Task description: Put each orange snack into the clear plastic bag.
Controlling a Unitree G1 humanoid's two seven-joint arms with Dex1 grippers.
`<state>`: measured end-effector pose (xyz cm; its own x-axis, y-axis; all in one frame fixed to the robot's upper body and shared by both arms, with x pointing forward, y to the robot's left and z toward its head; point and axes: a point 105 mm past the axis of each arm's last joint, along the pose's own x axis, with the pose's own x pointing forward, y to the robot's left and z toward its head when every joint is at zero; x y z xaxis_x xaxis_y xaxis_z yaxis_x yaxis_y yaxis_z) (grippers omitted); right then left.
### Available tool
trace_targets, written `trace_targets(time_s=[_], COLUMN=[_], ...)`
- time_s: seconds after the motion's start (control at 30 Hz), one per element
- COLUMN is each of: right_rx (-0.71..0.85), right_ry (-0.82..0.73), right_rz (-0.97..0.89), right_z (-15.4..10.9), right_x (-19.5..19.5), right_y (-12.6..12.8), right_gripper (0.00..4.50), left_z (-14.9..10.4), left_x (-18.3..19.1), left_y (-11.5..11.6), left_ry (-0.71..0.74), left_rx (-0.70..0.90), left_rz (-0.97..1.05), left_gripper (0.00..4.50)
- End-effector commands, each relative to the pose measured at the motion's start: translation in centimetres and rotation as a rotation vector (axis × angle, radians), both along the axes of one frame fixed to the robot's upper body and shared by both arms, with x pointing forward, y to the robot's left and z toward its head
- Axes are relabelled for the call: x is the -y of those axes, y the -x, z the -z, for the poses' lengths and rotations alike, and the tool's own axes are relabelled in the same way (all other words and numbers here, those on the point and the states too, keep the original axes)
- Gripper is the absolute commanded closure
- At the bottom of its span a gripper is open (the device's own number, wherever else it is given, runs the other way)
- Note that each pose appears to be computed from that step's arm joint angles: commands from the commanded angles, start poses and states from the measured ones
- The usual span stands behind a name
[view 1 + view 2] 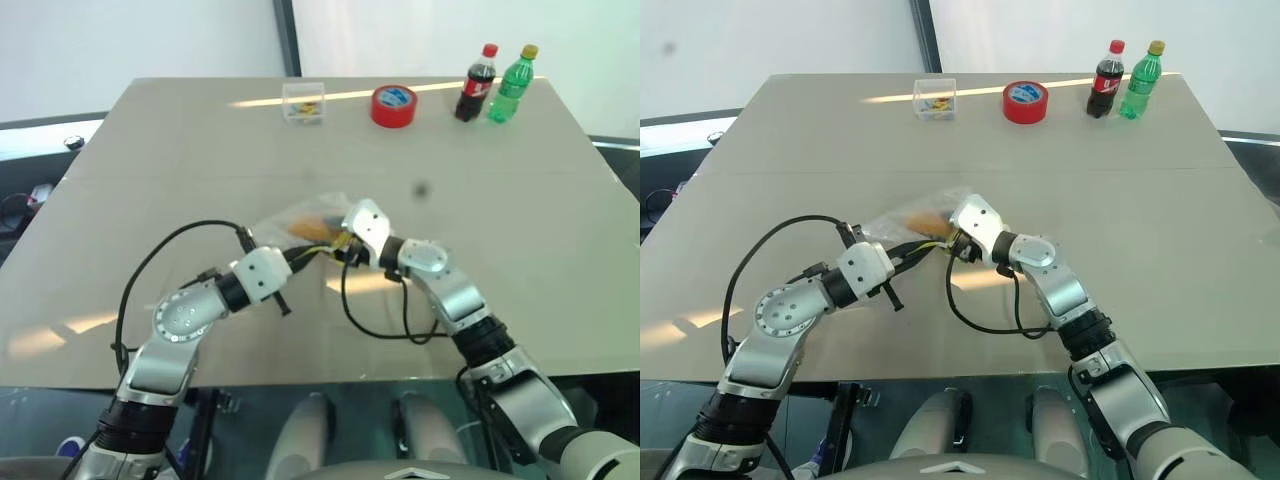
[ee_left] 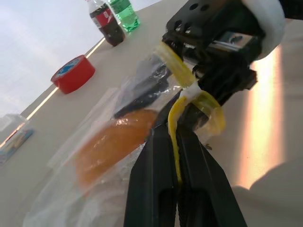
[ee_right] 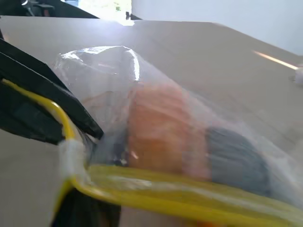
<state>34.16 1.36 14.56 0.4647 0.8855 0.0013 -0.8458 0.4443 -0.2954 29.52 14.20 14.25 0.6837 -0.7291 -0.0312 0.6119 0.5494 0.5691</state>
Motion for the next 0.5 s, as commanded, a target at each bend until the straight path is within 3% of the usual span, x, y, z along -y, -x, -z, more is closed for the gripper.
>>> trace_targets(time_s=[0.03,0.27,0.5], right_rx=[0.072,0.190,0.246], right_ry=[-0.048,0.093,0.286], right_rz=[-0.005,0.160,0.327], right_z=[-2.5,-2.6,0.3], right_x=[1.7,6.3,8.1], right_y=[1.2,1.6,-1.6], right_gripper=[1.93,1.93,1.93], left_z=[-2.0,-4.0,-4.9], left_x=[-0.9,-1.5,-1.4], left_y=[-0.8,-2.4,-2.9], left_ry=[0.087,0.221,0.238], left_rx=[0.019,-0.024,-0.038], left_rz=[-0.059,-0.085,-0.033], left_gripper=[4.50,4.50,4.50])
